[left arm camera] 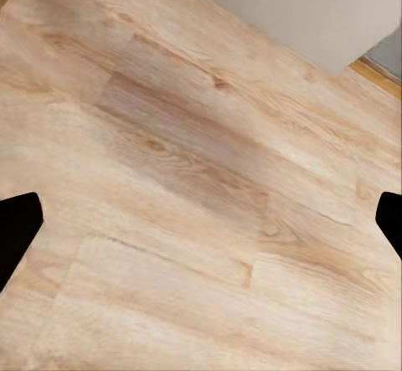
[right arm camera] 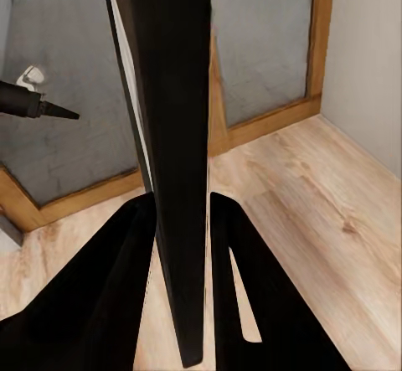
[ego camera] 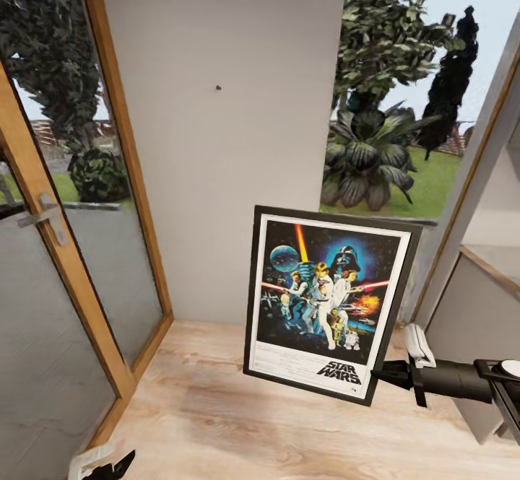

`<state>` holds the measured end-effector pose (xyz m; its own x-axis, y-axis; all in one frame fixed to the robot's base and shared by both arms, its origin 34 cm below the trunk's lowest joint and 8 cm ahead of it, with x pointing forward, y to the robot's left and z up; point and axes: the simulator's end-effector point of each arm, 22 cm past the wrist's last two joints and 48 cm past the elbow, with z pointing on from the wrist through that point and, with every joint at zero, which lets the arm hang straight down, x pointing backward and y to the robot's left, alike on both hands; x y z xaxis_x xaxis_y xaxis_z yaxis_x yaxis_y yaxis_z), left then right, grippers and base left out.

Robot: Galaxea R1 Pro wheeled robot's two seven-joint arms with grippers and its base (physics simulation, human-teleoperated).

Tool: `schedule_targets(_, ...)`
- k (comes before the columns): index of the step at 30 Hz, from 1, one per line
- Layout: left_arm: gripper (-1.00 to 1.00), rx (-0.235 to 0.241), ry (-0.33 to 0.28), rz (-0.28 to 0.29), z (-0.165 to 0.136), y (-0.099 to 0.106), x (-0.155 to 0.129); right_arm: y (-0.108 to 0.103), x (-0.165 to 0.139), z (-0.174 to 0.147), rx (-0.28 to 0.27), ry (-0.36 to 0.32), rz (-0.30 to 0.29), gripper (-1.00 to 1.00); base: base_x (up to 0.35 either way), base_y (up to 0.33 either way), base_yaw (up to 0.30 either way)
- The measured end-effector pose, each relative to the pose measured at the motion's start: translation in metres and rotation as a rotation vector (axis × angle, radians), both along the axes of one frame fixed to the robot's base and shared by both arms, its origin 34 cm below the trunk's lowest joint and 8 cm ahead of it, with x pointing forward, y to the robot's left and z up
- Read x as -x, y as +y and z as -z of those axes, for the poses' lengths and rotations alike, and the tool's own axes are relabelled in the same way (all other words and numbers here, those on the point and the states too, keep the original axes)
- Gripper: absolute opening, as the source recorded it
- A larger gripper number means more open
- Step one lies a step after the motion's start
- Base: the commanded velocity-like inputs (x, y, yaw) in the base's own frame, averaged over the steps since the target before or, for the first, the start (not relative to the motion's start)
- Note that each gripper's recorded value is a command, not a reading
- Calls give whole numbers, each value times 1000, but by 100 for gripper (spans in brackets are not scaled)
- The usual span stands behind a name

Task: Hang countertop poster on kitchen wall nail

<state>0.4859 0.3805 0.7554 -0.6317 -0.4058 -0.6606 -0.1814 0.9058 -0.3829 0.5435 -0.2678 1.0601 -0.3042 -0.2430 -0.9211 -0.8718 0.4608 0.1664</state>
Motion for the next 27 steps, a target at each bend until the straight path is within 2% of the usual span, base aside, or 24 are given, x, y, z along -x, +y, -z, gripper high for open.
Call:
schedule_targets(4, 100, 0, 0, 0, 0, 0, 0, 0, 0, 0, 1, 0, 1, -100, 121, 337, 232)
schedule_targets(9, 100, 0, 0, 0, 0, 0, 0, -1, 0, 0, 1, 1, 2, -100, 121, 337, 58)
schedule_targets(22, 100, 0, 0, 0, 0, 0, 0, -1, 0, 0, -2, 1, 4, -100, 121, 337, 2)
schedule_targets(27, 100, 0, -1, 0, 0, 0, 0, -1, 0, 0, -1, 0, 4, -100, 121, 337, -157)
